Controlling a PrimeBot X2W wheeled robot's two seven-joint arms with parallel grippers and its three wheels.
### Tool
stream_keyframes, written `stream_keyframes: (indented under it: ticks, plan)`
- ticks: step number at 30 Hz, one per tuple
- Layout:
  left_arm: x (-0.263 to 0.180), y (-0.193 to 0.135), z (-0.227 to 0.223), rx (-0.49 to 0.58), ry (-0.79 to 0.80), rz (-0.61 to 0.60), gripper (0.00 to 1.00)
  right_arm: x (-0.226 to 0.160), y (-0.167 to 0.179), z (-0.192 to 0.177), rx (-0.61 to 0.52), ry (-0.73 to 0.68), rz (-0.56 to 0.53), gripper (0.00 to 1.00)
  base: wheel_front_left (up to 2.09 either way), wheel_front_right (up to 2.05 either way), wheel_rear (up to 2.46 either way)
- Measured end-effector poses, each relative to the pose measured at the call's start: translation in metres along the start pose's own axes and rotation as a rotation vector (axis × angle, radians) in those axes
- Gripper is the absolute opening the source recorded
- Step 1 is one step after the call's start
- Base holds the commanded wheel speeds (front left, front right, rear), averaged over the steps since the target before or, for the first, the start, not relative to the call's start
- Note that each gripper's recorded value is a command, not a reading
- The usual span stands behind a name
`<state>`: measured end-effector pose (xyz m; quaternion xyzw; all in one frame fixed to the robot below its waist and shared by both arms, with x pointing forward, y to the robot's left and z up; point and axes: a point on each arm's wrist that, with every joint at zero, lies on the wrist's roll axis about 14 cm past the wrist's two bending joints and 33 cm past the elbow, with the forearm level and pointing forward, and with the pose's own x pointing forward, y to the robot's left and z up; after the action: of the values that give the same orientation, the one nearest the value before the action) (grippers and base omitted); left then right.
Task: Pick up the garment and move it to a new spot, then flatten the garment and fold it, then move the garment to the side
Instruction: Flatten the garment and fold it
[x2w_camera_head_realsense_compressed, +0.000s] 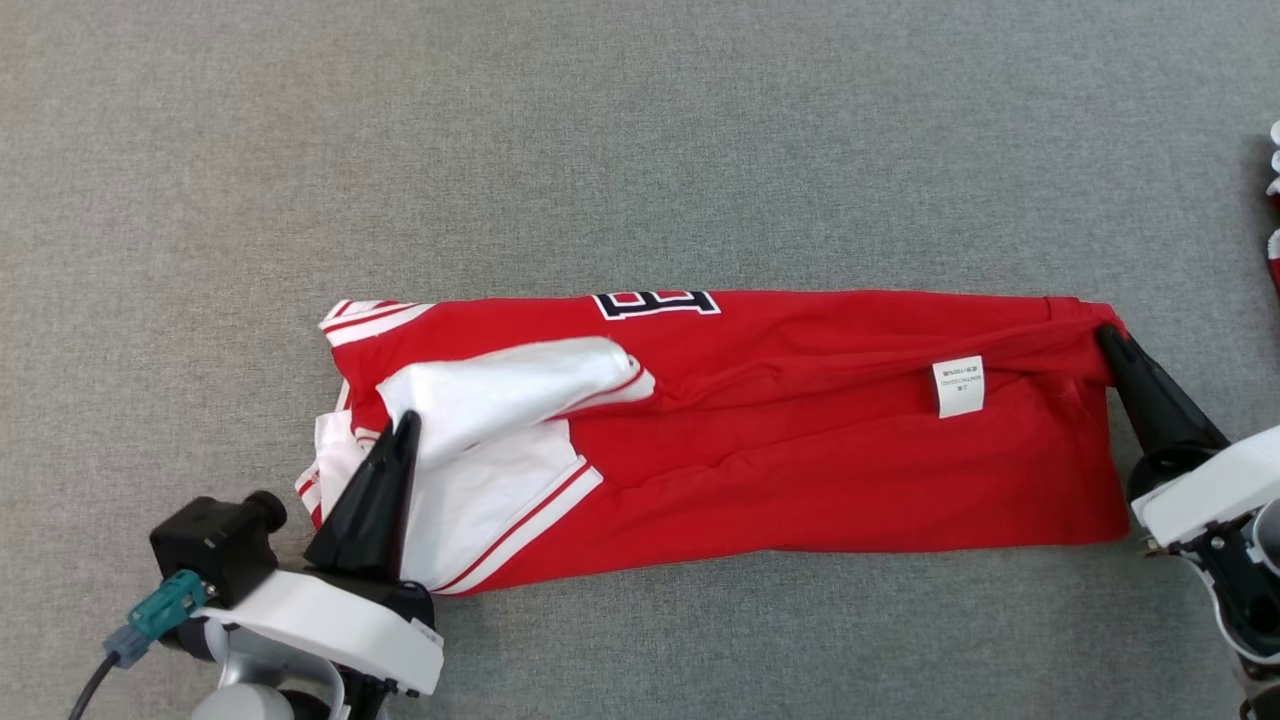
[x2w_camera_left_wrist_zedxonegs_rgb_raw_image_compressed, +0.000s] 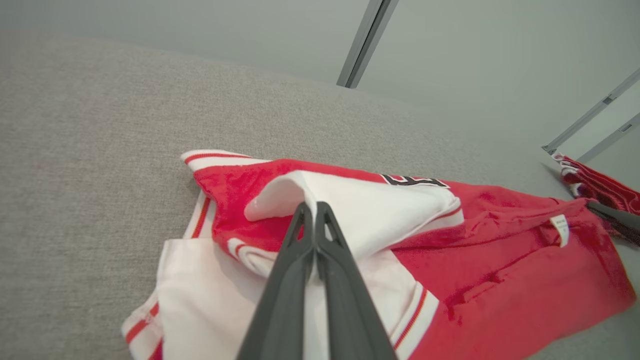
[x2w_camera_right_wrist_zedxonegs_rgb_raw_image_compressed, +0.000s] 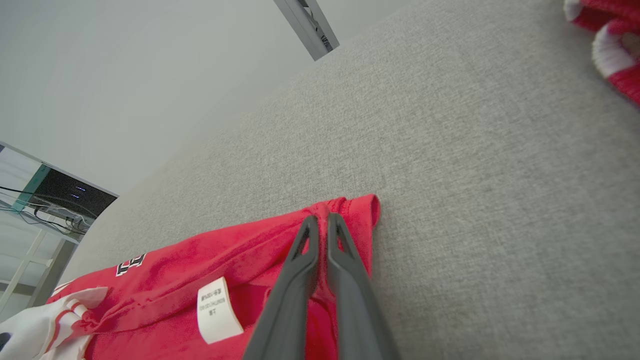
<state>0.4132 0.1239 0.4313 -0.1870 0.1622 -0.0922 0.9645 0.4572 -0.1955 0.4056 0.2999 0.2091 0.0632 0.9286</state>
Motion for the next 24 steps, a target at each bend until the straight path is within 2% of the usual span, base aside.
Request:
stream_keyframes:
  ticks: [1,2,3,6,13,20,24]
  plan:
    - [-0.001,0.001,-0.005,-0.008,0.017,0.006,0.1,-0.001,0.0,-0.002,-0.01,-0.001,-0.002,1.0,0.0,0.0,0.0]
    - [-0.003,0.003,-0.011,-0.013,0.033,0.017,0.84,-0.002,-0.001,-0.004,-0.019,-0.003,-0.004,1.0,0.0,0.0,0.0]
    - [-0.003,0.004,-0.014,-0.019,0.042,0.025,1.0,-0.003,0.0,-0.005,-0.028,-0.008,-0.005,1.0,0.0,0.0,0.0]
    - [-0.005,0.008,-0.022,-0.022,0.053,0.042,1.0,-0.007,0.003,-0.008,-0.078,-0.036,-0.001,1.0,0.0,0.0,0.0]
    - [-0.008,0.016,-0.01,0.023,-0.053,0.099,1.0,-0.025,0.012,-0.004,-0.204,-0.162,-0.006,1.0,0.0,0.0,0.0]
    - [-0.012,0.02,0.025,0.073,-0.2,0.152,1.0,-0.05,0.028,0.033,-0.32,-0.357,-0.015,1.0,0.0,0.0,0.0]
    - [-0.018,0.019,0.049,0.107,-0.281,0.164,1.0,-0.065,0.037,0.048,-0.387,-0.412,-0.022,1.0,0.0,0.0,0.0]
